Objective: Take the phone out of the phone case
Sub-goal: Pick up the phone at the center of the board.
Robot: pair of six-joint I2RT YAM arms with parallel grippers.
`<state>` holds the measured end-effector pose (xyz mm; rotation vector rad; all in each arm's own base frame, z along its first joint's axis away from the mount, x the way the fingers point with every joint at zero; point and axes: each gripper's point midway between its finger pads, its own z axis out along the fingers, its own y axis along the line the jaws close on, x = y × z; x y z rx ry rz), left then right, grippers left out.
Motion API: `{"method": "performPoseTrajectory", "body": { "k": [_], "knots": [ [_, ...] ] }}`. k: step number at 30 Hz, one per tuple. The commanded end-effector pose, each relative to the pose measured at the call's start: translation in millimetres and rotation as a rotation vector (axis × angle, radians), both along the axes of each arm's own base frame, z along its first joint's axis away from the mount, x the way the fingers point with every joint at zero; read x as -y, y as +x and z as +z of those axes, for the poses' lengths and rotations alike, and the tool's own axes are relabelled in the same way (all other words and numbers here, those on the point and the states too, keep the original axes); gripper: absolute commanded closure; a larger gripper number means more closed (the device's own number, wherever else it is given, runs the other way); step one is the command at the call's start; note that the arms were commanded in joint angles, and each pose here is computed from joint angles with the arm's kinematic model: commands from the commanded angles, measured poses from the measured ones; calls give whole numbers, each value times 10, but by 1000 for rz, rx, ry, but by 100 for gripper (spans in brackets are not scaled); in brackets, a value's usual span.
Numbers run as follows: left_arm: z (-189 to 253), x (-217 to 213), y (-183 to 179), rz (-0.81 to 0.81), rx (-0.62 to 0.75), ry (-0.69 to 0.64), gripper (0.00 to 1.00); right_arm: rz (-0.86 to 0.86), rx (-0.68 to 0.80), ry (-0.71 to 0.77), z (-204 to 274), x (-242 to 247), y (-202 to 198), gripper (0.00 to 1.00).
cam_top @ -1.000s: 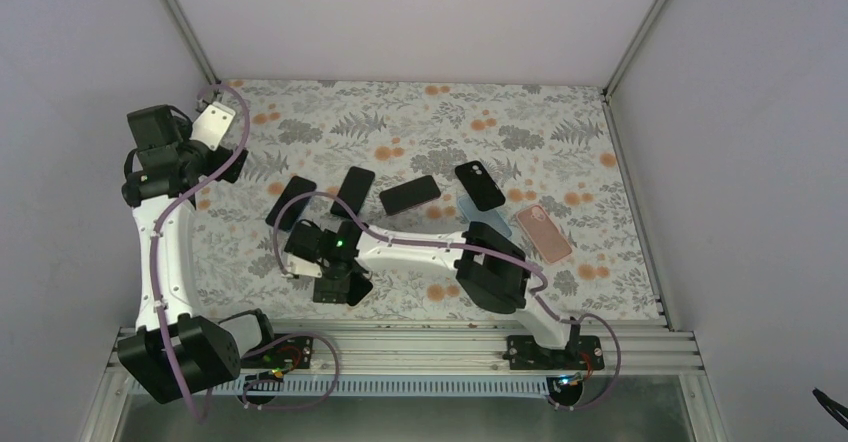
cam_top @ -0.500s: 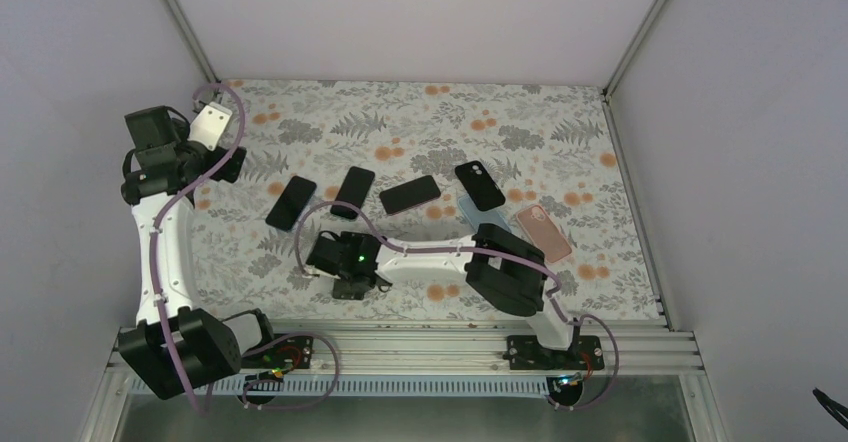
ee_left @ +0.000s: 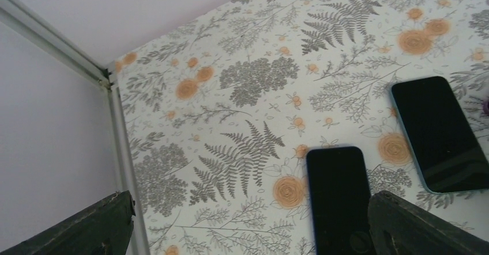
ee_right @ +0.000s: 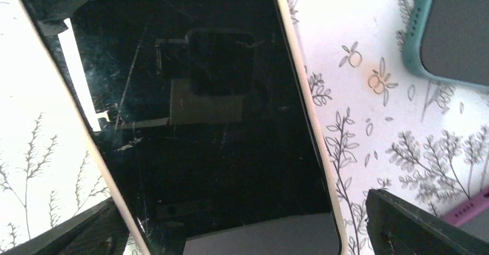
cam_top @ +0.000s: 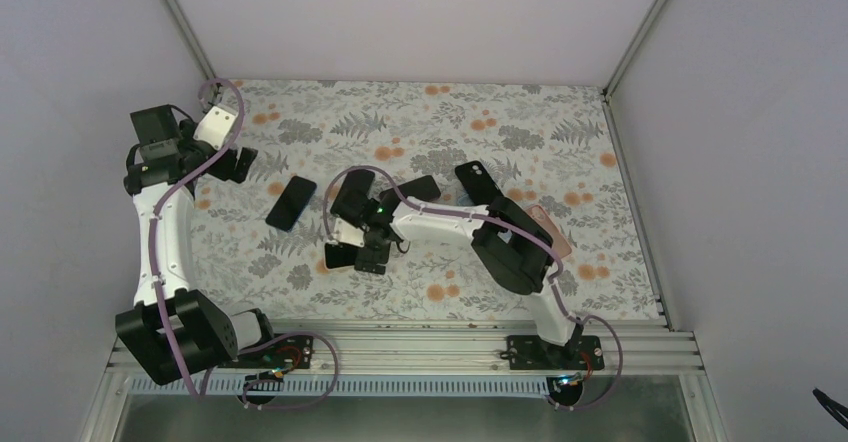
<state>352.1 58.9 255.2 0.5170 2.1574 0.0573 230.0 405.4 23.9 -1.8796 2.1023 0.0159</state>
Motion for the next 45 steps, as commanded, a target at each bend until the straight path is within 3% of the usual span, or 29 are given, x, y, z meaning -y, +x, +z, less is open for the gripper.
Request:
{"method": "performPoseTrajectory", "body": {
  "k": [1, 10, 14, 20, 23, 26, 36, 45],
  "knots": [
    [12, 111, -16, -64, 2, -39, 0, 150, -164, -125, -387, 213, -312, 0],
    [-78, 259, -106, -146, -23, -68, 0, 248, -282, -146, -430, 258, -517, 1],
    [-113, 344, -132, -188, -48, -111, 0, 234, -307, -173, -477, 318, -548, 14],
    [-203, 428, -193, -220, -85, -156, 0, 147, -274, -158, -480, 356, -475, 20],
    [-255, 478, -226, -235, -113, -193, 0, 99, -253, -147, -473, 356, -400, 37],
    [-361, 570, -268, -260, -188, -279, 0, 82, -219, -88, -272, 271, -354, 44],
    [-922, 1122, -573, -426, -614, -659, 0, -18, 120, 152, 935, 42, 164, 50],
    [-1052, 1617, -500, -523, -778, -797, 3, -28, 245, 201, 1334, -107, 412, 50]
  ]
}}
